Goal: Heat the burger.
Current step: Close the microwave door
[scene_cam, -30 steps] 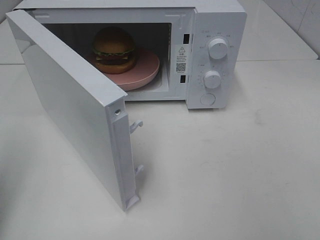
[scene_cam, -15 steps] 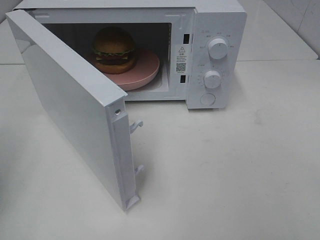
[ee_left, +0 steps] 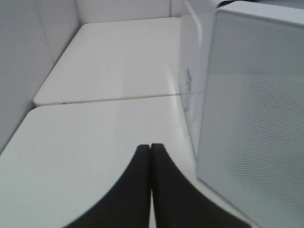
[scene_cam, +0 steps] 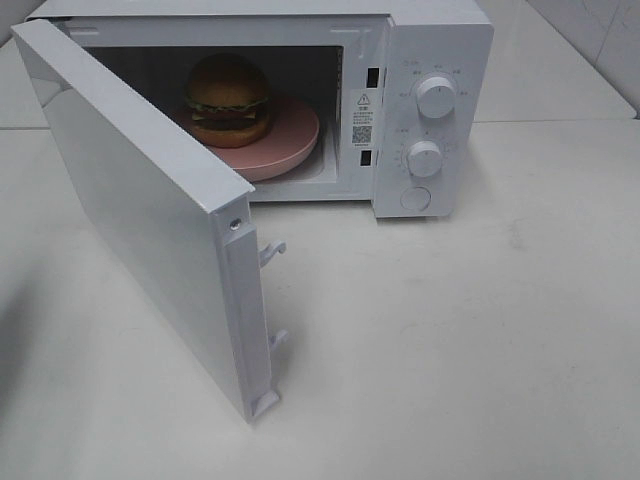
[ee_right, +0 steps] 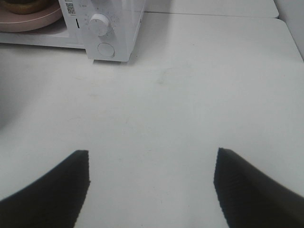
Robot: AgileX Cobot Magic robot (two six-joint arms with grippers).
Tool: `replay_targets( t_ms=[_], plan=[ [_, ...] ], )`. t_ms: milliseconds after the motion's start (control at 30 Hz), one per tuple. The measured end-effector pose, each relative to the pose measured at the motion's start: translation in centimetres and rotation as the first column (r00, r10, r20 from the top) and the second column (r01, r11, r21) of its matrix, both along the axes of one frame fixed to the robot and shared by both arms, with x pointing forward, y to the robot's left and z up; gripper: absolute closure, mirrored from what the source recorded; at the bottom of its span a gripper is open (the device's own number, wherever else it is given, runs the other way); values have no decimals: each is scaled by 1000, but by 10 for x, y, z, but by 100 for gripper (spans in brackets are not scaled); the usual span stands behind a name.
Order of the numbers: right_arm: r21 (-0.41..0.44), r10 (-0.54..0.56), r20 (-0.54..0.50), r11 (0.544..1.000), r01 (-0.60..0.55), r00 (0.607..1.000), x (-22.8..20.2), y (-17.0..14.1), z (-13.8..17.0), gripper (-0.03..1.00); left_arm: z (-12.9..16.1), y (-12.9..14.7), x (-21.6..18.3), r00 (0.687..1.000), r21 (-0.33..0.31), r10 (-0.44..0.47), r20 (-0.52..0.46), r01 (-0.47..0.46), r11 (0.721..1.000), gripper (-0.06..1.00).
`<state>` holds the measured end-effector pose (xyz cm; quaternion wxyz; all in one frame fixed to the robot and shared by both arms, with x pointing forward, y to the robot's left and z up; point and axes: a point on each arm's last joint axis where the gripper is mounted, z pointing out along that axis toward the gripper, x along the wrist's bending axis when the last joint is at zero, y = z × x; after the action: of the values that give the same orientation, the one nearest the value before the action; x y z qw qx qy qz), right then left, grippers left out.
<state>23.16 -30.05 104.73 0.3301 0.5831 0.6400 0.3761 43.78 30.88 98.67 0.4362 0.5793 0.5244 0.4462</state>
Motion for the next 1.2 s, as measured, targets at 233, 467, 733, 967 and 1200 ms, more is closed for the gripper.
replay_targets(
  t_ms=[233,467,733,967,1200],
  plan=[
    [0,0,0,1000,0,1000,0,0,0,25,-20,-15,18,987,-79,-157,42,160,984,94],
    [0,0,0,1000,0,1000,0,0,0,25,-32,-47,28,960,-126,-280,23,281,951,94],
    [0,0,0,1000,0,1000,0,0,0,25,-41,-85,37,931,-91,-364,9,363,927,94],
    [0,0,0,1000,0,1000,0,0,0,25,-40,-111,50,928,-123,-372,24,372,920,94],
    [0,0,0,1000,0,1000,0,0,0,25,-39,-136,58,914,-116,-402,45,405,907,94]
  ],
)
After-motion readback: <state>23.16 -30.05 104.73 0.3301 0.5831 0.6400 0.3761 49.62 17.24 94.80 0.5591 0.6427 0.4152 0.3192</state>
